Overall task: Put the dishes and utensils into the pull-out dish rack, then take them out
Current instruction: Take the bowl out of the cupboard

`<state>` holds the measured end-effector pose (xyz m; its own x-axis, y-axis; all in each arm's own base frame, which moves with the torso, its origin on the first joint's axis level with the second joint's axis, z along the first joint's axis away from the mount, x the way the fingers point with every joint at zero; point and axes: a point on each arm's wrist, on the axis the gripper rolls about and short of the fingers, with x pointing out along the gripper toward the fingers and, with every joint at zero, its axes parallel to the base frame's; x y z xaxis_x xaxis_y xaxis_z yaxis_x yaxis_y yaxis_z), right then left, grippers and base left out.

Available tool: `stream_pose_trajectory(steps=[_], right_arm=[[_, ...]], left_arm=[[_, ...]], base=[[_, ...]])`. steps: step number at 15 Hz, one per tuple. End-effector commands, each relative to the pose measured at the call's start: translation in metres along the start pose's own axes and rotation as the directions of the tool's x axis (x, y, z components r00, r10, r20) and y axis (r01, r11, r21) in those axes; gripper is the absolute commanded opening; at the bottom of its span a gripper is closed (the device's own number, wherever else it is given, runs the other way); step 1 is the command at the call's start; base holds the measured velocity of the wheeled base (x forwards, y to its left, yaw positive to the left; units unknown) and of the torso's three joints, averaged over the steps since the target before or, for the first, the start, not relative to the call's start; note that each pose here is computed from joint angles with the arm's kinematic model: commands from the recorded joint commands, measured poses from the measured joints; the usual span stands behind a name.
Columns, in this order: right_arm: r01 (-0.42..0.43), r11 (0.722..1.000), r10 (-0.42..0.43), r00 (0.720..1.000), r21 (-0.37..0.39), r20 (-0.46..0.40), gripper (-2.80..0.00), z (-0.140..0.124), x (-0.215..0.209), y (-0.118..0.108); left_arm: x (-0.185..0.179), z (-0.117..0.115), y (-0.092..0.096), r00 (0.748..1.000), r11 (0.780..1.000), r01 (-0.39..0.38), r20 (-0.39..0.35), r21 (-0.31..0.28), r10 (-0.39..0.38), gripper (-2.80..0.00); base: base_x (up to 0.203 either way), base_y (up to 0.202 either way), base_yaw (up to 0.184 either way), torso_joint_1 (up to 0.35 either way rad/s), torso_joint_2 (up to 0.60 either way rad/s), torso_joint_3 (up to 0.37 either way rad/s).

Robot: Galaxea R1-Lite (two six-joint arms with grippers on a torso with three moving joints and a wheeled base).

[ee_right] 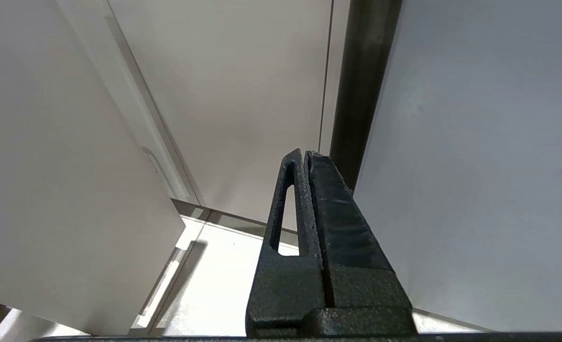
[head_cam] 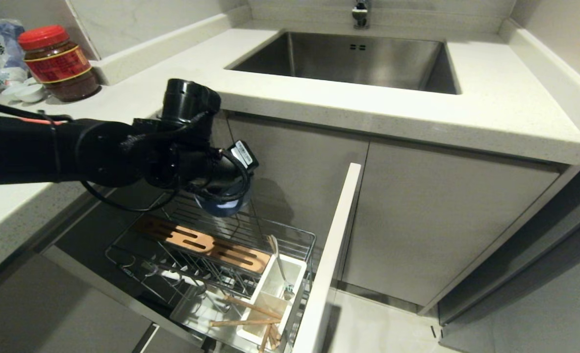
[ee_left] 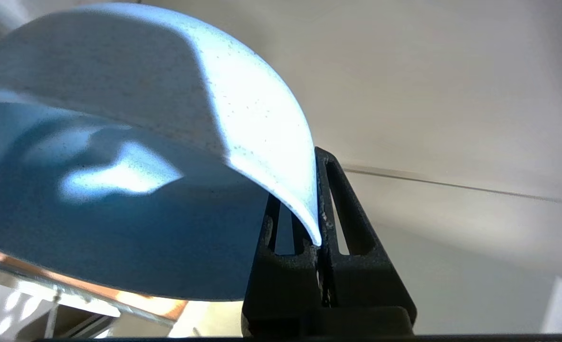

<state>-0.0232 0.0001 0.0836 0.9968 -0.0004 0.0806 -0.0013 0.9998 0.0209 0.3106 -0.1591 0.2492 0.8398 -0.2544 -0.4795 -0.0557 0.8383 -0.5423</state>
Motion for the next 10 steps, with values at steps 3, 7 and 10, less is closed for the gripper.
stream_pose_trajectory(steps=[3,7,10], right_arm=[[0.0,1.0,0.0,1.0,0.0,-0.025,-2.8,-0.007,0.001,0.0],[0.0,1.0,0.0,1.0,0.0,-0.024,-2.8,-0.007,0.001,0.0],[0.0,1.0,0.0,1.0,0.0,-0.025,-2.8,-0.007,0.001,0.0]], left_arm=[[-0.103,0.025,-0.014,0.975,0.985,0.173,0.141,-0.006,-0.17,-2.8],[-0.196,0.04,-0.006,0.91,0.952,0.302,0.28,0.056,-0.306,-2.8],[-0.264,0.048,0.012,0.827,0.927,0.341,0.419,0.158,-0.376,-2.8]], base=[[0.0,0.0,0.0,0.0,0.0,0.0],[0.0,0.0,0.0,0.0,0.0,0.0],[0.0,0.0,0.0,0.0,0.0,0.0]])
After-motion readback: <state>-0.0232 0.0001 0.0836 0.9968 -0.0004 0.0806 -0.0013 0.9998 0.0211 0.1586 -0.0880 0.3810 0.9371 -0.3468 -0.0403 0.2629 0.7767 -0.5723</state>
